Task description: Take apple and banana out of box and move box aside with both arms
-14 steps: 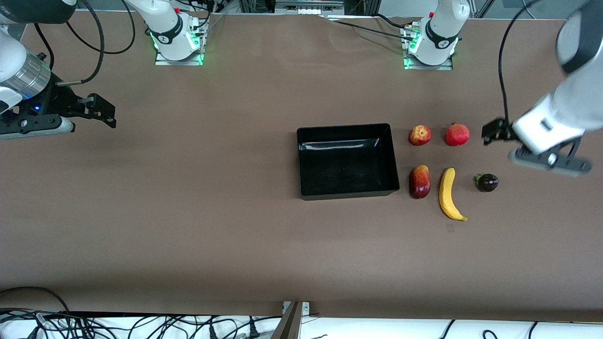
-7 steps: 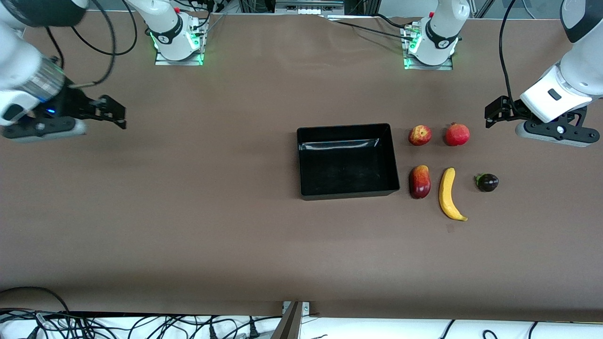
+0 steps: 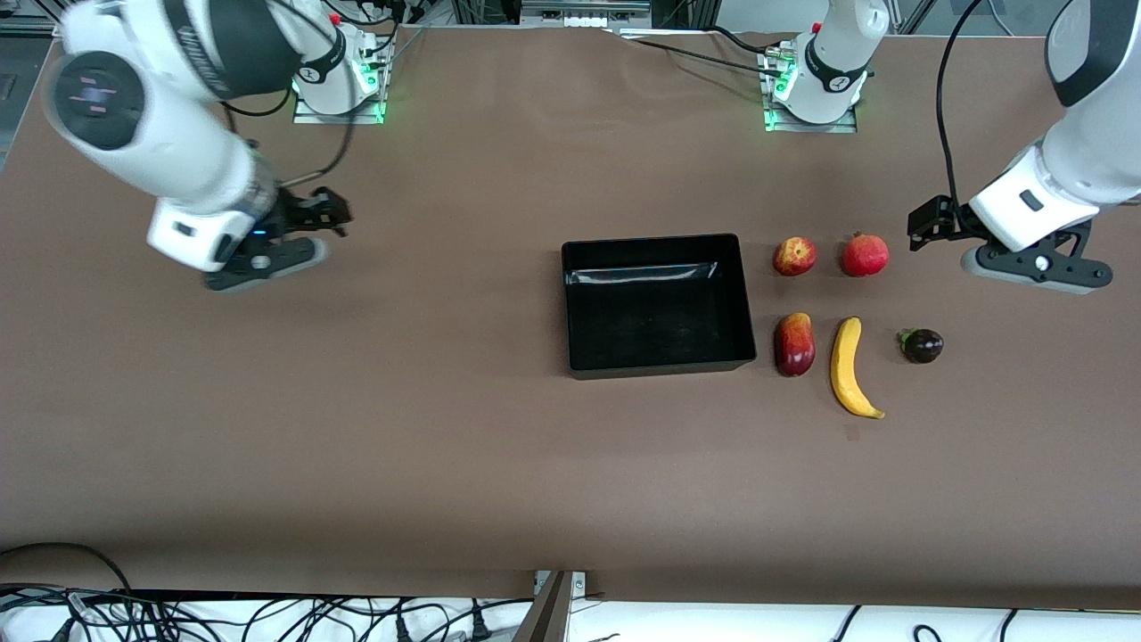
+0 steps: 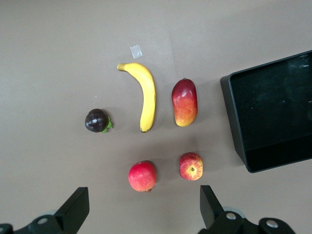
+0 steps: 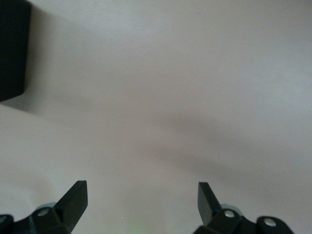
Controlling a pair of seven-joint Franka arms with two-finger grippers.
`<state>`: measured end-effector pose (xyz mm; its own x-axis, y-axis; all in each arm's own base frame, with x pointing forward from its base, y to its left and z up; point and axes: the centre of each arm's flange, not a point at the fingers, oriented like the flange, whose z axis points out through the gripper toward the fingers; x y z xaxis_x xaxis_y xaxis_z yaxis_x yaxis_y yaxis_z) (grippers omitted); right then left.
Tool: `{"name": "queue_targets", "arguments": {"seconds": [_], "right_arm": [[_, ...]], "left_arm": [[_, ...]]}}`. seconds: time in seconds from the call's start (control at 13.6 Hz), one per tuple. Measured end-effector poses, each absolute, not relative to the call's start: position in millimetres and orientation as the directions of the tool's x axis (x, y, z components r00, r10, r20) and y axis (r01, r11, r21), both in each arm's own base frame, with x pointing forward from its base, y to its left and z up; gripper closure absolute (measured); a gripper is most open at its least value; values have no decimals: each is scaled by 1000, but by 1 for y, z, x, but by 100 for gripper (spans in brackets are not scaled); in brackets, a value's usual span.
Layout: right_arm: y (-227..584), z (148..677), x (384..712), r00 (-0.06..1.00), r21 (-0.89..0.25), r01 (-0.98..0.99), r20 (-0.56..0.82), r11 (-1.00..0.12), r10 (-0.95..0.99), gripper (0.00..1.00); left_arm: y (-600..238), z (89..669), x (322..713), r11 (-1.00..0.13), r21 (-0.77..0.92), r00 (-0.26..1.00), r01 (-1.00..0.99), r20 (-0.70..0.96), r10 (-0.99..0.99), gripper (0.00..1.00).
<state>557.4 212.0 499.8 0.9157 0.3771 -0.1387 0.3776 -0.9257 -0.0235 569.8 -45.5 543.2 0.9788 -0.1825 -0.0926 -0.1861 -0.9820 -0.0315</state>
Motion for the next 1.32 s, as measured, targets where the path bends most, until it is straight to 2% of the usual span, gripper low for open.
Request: {"name": "queue_targets", "arguments": {"seconds": [0.37,0.73,1.03,1.25,1.32], "right_arm": [[355,405,552,941,-117,329,-45,-937,336,0],[495,302,509,952,-139,306,56,-942,301,0],[528,246,480,953,-71,301,69,-951,296,0],[526,230,480,955,-47,294,58,-955,291,3],[525,227,479,955,-43,293,55,-955,291,10]], "left_arm": [[-42,538,569,-983,-29,978,-180,-117,-175,0],[-23,539,570,-989,-29,982,-147,-121,-142,0],[-14,536,573,-994,38,988,-107,-106,-111,0],[-12,535,574,-994,44,989,-102,-107,-106,0],[-12,535,574,-994,44,989,-102,-106,-107,0]]}}
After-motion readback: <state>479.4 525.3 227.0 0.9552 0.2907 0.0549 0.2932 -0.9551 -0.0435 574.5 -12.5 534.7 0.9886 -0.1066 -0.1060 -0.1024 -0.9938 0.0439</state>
